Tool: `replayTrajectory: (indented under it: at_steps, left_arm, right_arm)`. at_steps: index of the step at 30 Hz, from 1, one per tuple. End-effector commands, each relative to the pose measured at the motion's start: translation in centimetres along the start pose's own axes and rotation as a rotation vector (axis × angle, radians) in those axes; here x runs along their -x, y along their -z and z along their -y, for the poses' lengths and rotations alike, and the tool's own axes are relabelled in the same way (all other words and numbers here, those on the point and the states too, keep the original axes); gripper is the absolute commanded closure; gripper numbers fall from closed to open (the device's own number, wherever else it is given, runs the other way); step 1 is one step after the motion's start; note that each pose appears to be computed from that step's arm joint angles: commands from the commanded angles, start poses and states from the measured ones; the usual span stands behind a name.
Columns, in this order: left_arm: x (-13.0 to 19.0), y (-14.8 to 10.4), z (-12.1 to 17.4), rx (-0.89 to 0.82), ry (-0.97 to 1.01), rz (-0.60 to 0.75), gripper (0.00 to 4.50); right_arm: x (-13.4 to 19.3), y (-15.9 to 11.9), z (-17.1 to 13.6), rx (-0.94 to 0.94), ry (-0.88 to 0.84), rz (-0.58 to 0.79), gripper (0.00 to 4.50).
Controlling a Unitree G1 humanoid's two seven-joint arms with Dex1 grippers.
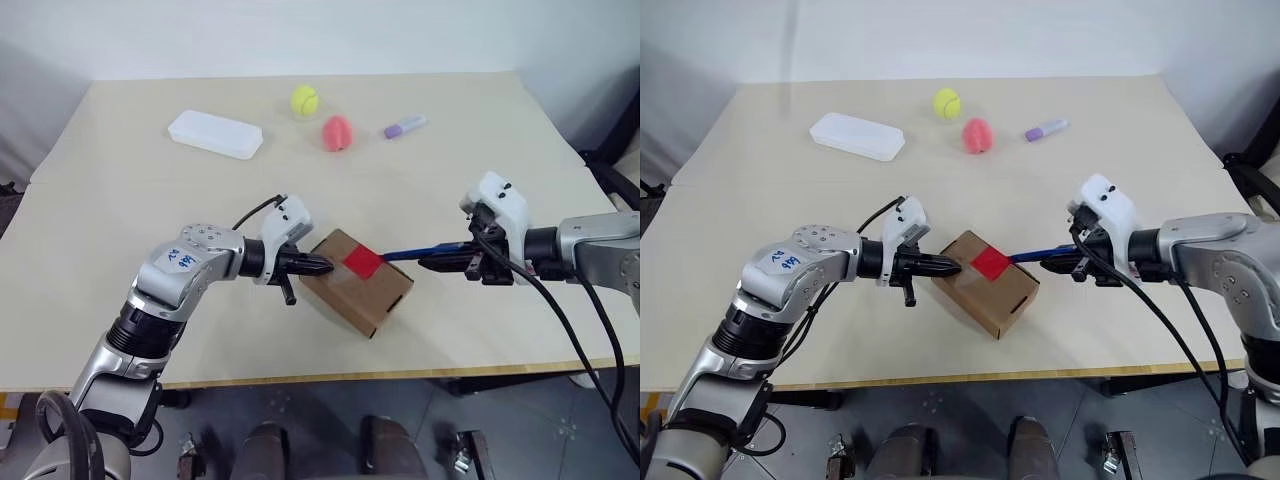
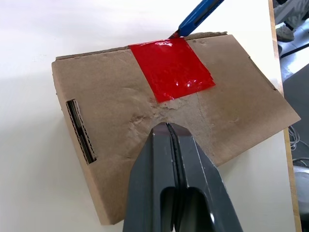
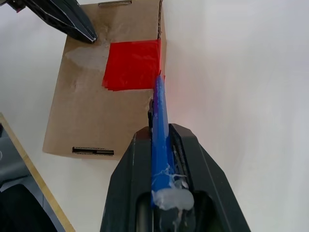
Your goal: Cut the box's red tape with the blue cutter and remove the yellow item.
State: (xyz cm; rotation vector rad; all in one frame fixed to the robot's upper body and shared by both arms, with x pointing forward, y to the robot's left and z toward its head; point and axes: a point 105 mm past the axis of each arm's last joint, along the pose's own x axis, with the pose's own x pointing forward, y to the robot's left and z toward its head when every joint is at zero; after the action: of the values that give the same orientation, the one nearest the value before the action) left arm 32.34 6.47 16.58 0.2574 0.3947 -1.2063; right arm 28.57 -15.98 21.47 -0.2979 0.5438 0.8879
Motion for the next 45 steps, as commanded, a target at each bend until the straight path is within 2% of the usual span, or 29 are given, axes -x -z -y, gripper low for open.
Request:
replayTrajectory:
  at_steps: [1, 16, 21, 26, 35, 45]
  left_arm:
    - [-0.2, 2.0, -0.6, 0.040, -0.040, -0.083, 4.50]
    - [-0.1, 1.9, -0.9, 0.036, -0.043, -0.088, 4.50]
    - [-0.3, 1.7, -0.8, 0.028, -0.036, -0.086, 4.50]
    - [-0.4, 1.7, -0.8, 0.026, -0.035, -0.084, 4.50]
    - [-0.1, 1.8, -0.8, 0.029, -0.042, -0.087, 4.50]
    - [-0.3, 1.8, -0.8, 0.027, -0.037, -0.086, 4.50]
  right_arm:
    - [0.8, -0.2, -0.5, 0.034, -0.011, 0.001, 4.38]
    - [2.3, -0.6, -0.8, 0.044, -0.010, 0.007, 4.38]
    - [2.0, -2.9, -0.4, 0.041, 0.008, 0.132, 4.38]
    - [1.4, -3.2, -0.6, 0.033, 0.004, 0.148, 4.38]
    - [1.2, -1.4, 0.2, -0.003, 0.045, 0.094, 4.38]
    - [1.2, -0.7, -0.6, -0.011, 0.013, 0.067, 4.38]
